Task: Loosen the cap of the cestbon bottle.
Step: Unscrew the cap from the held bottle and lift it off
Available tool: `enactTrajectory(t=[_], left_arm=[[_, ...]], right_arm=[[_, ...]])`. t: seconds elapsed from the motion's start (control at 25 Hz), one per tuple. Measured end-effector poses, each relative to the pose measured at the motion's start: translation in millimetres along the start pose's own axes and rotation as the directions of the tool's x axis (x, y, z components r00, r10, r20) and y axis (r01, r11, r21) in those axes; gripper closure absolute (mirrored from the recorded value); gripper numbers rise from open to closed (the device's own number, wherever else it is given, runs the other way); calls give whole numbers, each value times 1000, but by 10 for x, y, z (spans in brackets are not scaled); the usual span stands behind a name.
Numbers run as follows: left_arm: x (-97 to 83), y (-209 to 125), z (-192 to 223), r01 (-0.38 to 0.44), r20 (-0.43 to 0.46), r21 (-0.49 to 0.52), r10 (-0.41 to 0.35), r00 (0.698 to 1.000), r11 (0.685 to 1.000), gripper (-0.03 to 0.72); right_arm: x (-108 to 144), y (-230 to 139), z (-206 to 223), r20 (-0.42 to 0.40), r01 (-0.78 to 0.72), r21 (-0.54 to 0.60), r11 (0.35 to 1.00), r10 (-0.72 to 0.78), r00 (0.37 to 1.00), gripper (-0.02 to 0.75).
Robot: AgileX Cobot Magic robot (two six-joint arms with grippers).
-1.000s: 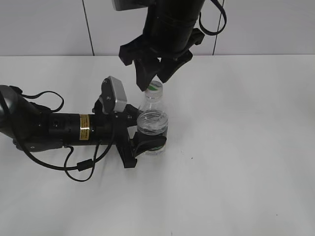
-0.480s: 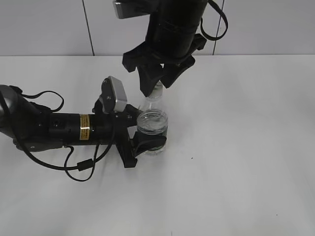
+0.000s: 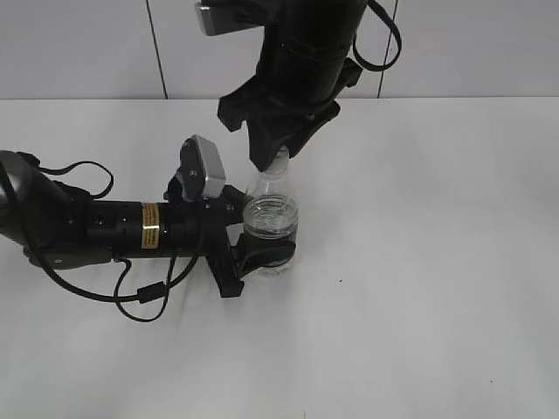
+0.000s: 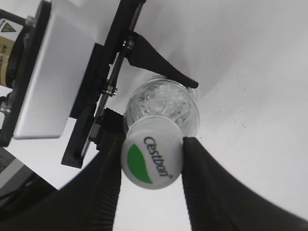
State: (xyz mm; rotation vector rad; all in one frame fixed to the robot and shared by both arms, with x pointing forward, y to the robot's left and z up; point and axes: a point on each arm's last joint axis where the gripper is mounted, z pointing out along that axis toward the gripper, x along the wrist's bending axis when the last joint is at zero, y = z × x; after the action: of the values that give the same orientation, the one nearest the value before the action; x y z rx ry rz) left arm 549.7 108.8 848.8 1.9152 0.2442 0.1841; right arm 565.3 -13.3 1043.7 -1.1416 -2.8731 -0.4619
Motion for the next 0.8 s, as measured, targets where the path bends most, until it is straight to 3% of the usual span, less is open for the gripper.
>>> enactTrajectory(t=[0.16, 0.32, 0.52, 0.8], left_arm=[[0, 0, 0, 0, 0, 0, 0, 1000, 1000, 274], [0, -1, 0, 0, 0, 1, 0, 1000, 1000, 274], [3, 0, 1, 3, -2, 1, -3, 1000, 1000, 274], [3, 0, 1, 3, -2, 1, -3, 1000, 1000, 274]], right_arm=[[-6, -1, 0, 6, 143, 2, 990, -143, 990, 442], [-11, -2, 1, 15, 416, 10, 909, -416, 909, 442], [-19, 1, -13, 21, 720, 21, 693, -721, 693, 442], [-20, 6, -27, 16, 932, 29, 360, -933, 360, 442]])
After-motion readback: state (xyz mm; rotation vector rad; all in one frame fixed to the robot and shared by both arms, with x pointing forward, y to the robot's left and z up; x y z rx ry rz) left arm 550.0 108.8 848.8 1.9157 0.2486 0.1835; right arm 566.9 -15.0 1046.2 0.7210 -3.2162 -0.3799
